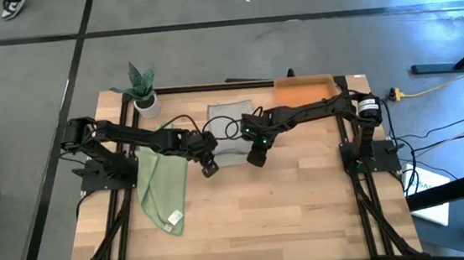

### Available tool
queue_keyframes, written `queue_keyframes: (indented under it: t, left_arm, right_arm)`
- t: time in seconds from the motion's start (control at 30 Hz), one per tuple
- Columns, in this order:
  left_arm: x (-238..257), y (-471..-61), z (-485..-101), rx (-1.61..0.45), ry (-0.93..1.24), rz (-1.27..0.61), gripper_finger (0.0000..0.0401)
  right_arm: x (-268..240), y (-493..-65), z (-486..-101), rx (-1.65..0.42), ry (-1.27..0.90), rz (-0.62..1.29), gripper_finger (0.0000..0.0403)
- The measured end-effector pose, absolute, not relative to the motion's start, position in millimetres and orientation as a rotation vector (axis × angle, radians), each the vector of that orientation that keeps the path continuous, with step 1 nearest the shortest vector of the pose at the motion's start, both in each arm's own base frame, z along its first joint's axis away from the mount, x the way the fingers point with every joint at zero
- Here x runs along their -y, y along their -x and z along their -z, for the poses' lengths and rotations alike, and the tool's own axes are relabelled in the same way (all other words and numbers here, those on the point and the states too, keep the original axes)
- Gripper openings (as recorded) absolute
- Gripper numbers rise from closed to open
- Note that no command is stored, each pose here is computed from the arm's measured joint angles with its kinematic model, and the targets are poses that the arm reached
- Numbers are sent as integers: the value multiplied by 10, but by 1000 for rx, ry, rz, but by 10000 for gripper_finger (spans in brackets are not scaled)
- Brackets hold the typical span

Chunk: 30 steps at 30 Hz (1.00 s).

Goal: Roll microfiber towels into tight, uniform cylinder then place into a basket
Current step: Roll the gray microfiber towel

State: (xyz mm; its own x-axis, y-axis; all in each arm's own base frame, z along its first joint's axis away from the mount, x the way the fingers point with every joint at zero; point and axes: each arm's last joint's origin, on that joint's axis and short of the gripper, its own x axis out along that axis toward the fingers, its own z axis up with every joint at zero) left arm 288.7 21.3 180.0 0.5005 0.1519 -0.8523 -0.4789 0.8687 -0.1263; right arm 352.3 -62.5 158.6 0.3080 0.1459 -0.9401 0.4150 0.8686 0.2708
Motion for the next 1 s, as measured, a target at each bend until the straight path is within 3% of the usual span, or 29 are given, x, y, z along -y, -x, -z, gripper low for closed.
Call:
queue_keyframes:
  t: [0.5, 1.0]
  left_arm:
    - [-269, -3031, -1659, -905, 296, -509, 0]
    - [-286, -3142, -1423, -915, 286, -526, 0]
  right_arm:
    - [661, -3442, -1564, -1308, -482, 479, 9]
    - [667, -3431, -1557, -1307, -432, 529, 10]
